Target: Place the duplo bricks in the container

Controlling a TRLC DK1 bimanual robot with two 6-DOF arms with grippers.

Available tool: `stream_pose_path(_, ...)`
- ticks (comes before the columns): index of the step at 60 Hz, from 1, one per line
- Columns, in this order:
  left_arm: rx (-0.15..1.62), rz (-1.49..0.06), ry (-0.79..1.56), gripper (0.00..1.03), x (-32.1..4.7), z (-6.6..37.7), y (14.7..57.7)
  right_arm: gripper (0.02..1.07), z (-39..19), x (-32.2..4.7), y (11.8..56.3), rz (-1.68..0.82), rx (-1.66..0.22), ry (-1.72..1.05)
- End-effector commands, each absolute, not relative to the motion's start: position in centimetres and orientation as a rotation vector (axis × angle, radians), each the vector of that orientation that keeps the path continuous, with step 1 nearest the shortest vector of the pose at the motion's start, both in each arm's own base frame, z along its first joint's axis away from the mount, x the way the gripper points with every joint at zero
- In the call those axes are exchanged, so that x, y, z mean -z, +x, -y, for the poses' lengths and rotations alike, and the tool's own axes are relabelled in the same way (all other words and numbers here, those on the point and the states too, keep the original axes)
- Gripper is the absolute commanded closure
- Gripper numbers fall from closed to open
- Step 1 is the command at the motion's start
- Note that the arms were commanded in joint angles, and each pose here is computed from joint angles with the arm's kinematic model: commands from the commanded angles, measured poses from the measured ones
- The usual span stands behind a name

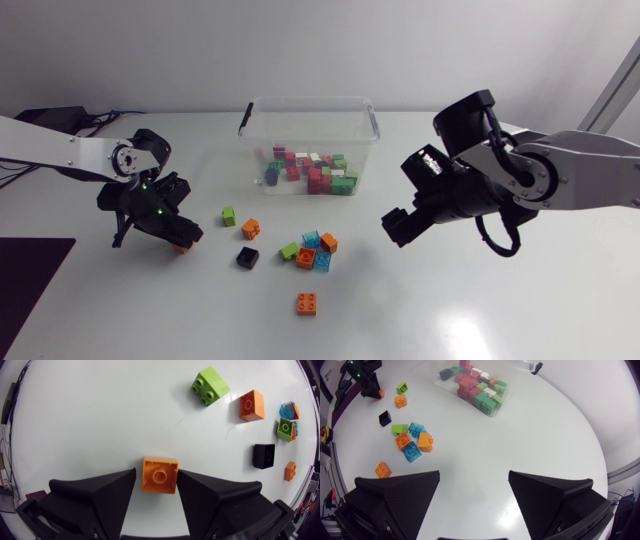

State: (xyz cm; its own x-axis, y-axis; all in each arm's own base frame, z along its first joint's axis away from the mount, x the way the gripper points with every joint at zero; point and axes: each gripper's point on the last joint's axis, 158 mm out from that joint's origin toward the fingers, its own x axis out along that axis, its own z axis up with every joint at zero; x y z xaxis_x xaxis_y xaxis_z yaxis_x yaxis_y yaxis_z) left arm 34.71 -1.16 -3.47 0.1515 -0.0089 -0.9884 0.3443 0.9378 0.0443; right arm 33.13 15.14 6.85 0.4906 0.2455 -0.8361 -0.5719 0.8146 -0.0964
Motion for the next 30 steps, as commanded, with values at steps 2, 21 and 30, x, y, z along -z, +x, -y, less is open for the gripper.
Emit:
stream_pose_path(2, 0.282, -1.415, 0.308, 0.65, 3.9, 1.2, 34.9, 0.10, -16.0, -6.7, 33.2, -0.940, -0.536, -0.420)
stream_pose_path(21, 0.321, -1.338, 0.291, 0.72, 1.3, 2.2, 35.5, 0.12, -19.1, -4.9, 34.4, -1.001, -0.581, -0.447)
stream_pose_path(30, 0.342, -1.242, 0.280, 0.72, -2.2, 3.2, 36.2, 0.13, -21.2, -3.1, 34.5, -1.039, -0.606, -0.477)
